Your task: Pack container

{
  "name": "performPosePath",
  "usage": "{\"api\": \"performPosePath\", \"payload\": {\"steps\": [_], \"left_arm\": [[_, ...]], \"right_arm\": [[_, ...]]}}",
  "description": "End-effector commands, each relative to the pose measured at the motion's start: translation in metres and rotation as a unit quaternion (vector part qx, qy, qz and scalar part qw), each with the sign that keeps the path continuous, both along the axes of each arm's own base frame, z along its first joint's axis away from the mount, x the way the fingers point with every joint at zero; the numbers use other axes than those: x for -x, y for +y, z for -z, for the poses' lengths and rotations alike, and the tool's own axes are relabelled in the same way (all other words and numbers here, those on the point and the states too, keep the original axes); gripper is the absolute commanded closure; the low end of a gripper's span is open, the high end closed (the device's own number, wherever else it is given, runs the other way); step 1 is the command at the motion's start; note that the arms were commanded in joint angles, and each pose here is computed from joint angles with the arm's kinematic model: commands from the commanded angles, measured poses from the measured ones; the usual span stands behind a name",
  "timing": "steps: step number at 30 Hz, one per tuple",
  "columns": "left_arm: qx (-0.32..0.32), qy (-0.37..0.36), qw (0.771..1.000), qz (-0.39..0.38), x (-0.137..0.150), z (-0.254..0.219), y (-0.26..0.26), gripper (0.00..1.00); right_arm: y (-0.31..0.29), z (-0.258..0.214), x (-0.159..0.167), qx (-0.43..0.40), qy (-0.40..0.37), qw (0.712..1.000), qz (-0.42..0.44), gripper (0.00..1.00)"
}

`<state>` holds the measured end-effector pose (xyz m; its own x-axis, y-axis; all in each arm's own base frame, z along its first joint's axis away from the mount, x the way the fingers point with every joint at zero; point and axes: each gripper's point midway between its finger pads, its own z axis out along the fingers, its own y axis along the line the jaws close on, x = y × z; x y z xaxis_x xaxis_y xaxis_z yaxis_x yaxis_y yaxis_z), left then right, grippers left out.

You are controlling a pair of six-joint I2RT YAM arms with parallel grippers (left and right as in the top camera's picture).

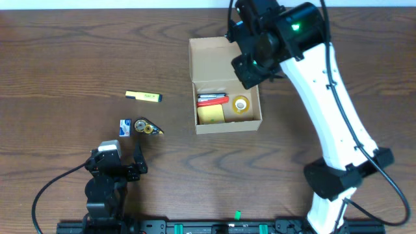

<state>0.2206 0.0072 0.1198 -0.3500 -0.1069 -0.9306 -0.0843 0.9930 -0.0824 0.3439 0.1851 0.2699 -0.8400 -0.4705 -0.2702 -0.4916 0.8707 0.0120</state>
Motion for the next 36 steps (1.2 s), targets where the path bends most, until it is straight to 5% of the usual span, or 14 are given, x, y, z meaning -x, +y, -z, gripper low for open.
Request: {"api": "performPosePath", "payload": {"steps": [1, 14, 20, 29, 31, 33, 36], "left_arm": [[-0.008, 0.010, 1.000, -0.007, 0.001, 0.009, 0.003, 0.05], [-0.008, 0.010, 1.000, -0.007, 0.001, 0.009, 0.003, 0.05], [-0.008, 0.010, 1.000, -0.007, 0.001, 0.009, 0.003, 0.05], [-0.008, 0.010, 1.000, -0.007, 0.001, 0.009, 0.003, 0.05], [-0.008, 0.010, 1.000, -0.007, 0.001, 0.009, 0.003, 0.05], [-0.008, 0.010, 1.000, -0.007, 0.001, 0.009, 0.003, 0.05], [-0.008, 0.010, 1.000, -0.007, 0.001, 0.009, 0.003, 0.05]], "right_arm": [[-0.035, 0.001, 0.013, 0.027, 0.007, 1.000, -0.009, 0.98], [-0.095, 0.021, 0.085, -0.071, -0.040, 0.995, -0.054, 0.98], [-0.104, 0.053, 0.122, -0.073, 0.011, 0.995, -0.070, 0.99], [-0.101, 0.052, 0.121, -0.080, 0.007, 0.994, -0.080, 0.98], [-0.100, 0.051, 0.118, -0.081, -0.001, 0.993, -0.081, 0.83], [-0.100, 0.051, 0.114, -0.081, -0.008, 0.993, -0.081, 0.01], [-0.099, 0.050, 0.111, -0.081, -0.014, 0.993, -0.082, 0.01]]}}
